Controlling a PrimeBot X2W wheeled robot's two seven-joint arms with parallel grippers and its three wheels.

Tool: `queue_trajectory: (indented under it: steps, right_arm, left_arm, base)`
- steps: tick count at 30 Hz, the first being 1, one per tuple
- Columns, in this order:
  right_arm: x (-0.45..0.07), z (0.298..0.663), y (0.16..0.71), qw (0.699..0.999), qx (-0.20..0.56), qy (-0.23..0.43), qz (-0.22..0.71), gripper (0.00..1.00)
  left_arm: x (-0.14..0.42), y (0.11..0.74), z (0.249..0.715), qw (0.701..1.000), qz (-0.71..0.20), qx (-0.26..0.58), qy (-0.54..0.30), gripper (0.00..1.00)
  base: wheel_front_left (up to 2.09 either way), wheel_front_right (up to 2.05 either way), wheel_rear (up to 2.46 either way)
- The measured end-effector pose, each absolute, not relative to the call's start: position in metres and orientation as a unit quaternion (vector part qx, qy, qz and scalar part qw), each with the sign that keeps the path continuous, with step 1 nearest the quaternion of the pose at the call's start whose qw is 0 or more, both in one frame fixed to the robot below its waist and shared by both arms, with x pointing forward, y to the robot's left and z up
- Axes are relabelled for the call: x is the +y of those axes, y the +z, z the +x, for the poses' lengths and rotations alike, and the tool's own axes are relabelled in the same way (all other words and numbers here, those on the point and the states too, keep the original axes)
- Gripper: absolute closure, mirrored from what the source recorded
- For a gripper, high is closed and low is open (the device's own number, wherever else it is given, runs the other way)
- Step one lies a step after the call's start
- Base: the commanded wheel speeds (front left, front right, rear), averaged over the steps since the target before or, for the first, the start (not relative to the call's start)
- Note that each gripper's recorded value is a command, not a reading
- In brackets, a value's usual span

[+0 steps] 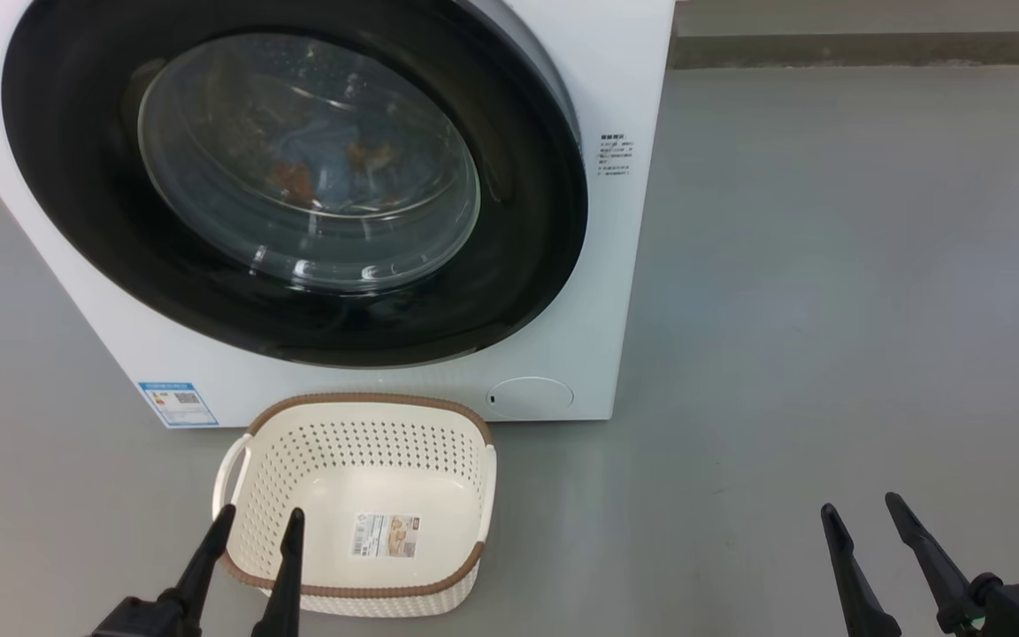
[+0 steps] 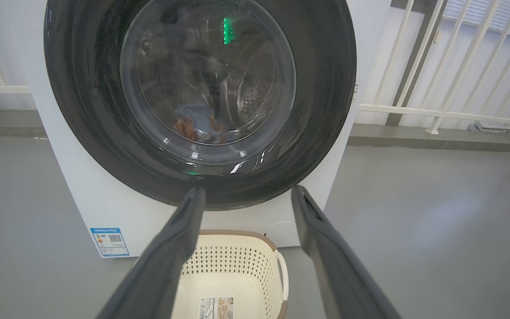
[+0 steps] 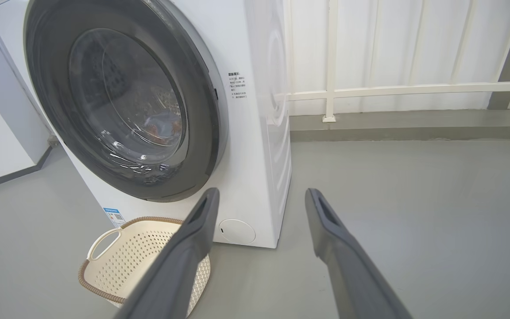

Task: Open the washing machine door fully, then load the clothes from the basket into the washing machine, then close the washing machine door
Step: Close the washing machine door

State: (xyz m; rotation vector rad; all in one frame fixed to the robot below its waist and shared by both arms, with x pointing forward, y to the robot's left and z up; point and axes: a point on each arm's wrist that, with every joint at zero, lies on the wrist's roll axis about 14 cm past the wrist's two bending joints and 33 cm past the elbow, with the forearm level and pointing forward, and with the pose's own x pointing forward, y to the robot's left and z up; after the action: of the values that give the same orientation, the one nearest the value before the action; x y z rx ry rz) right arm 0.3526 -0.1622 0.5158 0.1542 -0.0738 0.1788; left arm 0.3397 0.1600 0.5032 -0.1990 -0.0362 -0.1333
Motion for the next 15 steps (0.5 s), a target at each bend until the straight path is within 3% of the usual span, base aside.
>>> queue_trajectory:
  steps: [15]
  right_arm:
    - [-0.1637,0.3465,0.5211,0.992,-0.044,0.081,0.083,0.00]
  left_arm:
    - [0.1611,0.5068,0.3361,0.993,-0.103,-0.019,-0.063,0.00]
  base:
    - [0.00,0.00,0.00]
